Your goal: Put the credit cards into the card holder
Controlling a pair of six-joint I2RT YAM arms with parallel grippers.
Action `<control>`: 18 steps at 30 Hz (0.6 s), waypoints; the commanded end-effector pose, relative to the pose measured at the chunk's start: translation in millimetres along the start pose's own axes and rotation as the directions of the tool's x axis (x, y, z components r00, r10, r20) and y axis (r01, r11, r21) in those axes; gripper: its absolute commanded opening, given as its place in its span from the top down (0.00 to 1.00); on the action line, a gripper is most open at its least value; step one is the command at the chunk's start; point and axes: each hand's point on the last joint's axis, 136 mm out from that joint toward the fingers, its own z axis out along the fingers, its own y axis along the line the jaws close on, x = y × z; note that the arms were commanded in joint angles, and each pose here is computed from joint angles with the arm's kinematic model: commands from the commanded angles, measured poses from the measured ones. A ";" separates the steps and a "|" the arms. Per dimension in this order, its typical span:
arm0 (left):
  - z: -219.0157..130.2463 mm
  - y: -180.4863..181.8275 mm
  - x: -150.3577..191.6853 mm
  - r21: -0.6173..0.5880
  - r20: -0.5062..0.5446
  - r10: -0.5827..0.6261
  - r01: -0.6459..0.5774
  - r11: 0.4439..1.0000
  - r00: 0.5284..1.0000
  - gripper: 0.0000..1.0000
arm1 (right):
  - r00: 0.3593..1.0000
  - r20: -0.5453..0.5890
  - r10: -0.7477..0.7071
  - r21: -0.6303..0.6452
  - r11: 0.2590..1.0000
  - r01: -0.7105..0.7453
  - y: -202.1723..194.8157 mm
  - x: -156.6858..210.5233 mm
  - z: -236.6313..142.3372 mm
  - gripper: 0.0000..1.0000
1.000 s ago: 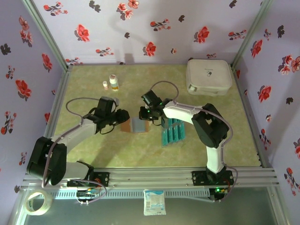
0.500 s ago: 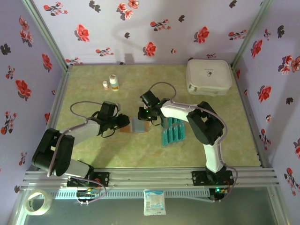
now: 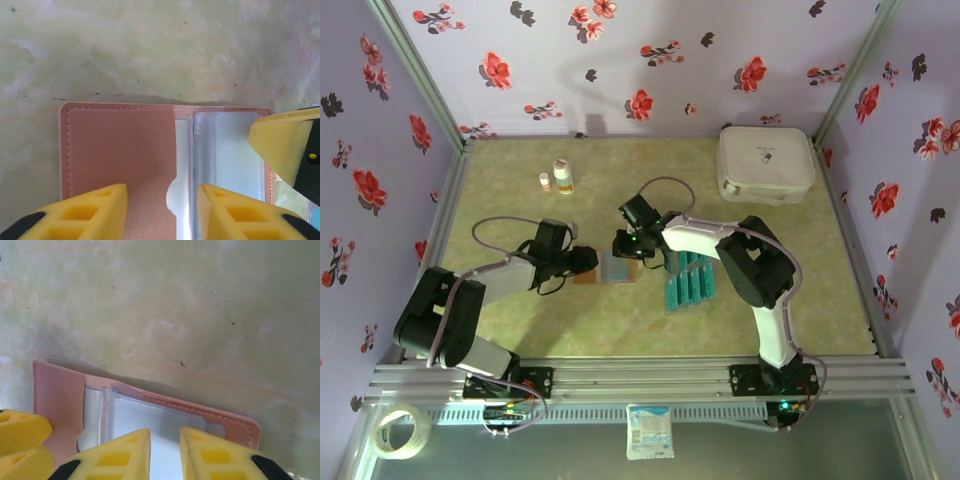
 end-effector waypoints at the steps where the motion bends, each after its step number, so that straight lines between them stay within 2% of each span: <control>1: 2.6 5.5 -3.3 -0.013 0.025 0.033 -0.033 0.999 0.999 0.58 | 0.999 -0.018 0.029 0.016 0.999 -0.029 -10.7 6.2 6.4 0.77; 7: 3.2 4.9 -3.2 0.003 0.042 0.055 -0.055 0.998 0.998 0.58 | 0.998 -0.030 0.049 -0.008 0.999 -0.049 -6.3 8.6 9.6 0.77; 18: 1.4 0.2 -1.3 0.037 0.051 0.084 -0.086 0.996 0.995 0.50 | 0.996 -0.037 0.079 -0.063 0.995 -0.082 11.1 8.9 16.1 0.76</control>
